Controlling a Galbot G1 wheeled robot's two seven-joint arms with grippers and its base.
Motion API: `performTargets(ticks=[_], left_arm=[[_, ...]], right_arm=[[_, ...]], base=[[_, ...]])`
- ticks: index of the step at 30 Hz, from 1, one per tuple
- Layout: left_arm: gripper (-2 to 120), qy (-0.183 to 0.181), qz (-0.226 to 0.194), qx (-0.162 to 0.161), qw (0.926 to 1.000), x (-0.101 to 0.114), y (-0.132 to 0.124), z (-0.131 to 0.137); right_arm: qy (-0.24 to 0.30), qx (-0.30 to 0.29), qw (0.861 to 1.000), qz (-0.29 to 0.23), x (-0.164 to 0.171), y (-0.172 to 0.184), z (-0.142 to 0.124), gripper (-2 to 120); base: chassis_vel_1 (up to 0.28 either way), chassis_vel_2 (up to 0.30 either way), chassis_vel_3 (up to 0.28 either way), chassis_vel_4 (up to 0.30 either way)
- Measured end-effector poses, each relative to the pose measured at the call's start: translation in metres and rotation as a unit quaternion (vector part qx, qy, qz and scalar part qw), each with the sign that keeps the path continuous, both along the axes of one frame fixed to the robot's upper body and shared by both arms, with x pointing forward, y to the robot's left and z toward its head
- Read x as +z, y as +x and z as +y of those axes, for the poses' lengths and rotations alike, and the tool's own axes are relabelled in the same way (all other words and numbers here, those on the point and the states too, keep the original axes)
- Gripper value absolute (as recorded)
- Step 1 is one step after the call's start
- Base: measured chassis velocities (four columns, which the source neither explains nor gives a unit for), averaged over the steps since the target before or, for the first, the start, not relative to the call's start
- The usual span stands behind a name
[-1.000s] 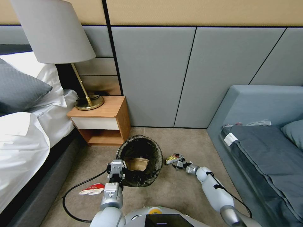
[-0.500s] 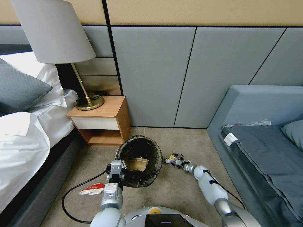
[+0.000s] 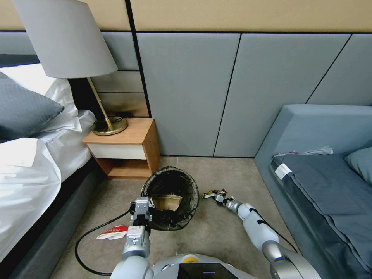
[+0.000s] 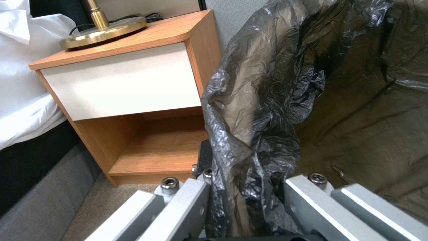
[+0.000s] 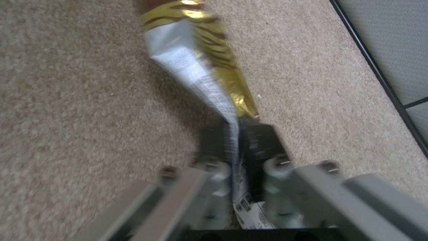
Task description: Pick up the trash bin, then pick up the garbage from the floor and place it into the trash bin.
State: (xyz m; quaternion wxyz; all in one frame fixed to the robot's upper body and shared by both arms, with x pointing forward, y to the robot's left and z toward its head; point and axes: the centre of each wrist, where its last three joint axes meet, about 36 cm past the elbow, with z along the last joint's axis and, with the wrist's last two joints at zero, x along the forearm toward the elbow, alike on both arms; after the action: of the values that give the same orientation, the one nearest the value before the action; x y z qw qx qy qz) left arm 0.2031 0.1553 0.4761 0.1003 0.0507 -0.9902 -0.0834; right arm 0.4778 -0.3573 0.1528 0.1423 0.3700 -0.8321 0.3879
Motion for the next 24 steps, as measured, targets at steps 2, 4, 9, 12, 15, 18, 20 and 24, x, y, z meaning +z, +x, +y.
performTargets(ticks=[2,4,9,12,15,18,20,24], left_arm=[[0,0.0,0.0,0.0,1.0,0.0,0.0,0.0],[0,0.0,-0.001,0.0,1.0,0.0,0.0,0.0],[0,0.0,-0.002,0.0,1.0,0.0,0.001,0.0],[0,0.0,0.0,-0.001,1.0,-0.002,0.001,0.0],[0,0.0,0.0,-0.002,1.0,-0.003,0.002,0.0],[0,-0.001,0.001,-0.004,1.0,-0.004,0.003,0.0],[0,0.0,0.002,-0.005,1.0,-0.005,0.003,0.0],[0,-0.002,0.003,-0.009,1.0,-0.006,0.003,-0.001]], right_arm=[[0.001,0.001,1.0,-0.001,0.0,0.0,-0.001,0],[0.003,0.001,1.0,-0.004,0.002,-0.002,-0.003,0],[0.039,-0.016,0.999,-0.029,0.008,-0.012,-0.001,0],[0.071,-0.037,0.996,-0.043,0.011,-0.022,0.005,0],[0.136,-0.083,0.985,-0.074,0.022,-0.034,0.02,0],[0.21,-0.13,0.964,-0.101,0.033,-0.044,0.036,0],[0.277,-0.156,0.938,-0.135,0.052,-0.049,0.05,0],[0.36,-0.151,0.902,-0.187,0.099,-0.058,0.071,0]], base=[[0.0,0.0,0.0,0.0],[0.0,0.0,0.0,0.0],[0.0,0.0,0.0,0.0],[0.0,0.0,0.0,0.0],[0.0,0.0,0.0,0.0],[0.0,0.0,0.0,0.0],[0.0,0.0,0.0,0.0],[0.0,0.0,0.0,0.0]])
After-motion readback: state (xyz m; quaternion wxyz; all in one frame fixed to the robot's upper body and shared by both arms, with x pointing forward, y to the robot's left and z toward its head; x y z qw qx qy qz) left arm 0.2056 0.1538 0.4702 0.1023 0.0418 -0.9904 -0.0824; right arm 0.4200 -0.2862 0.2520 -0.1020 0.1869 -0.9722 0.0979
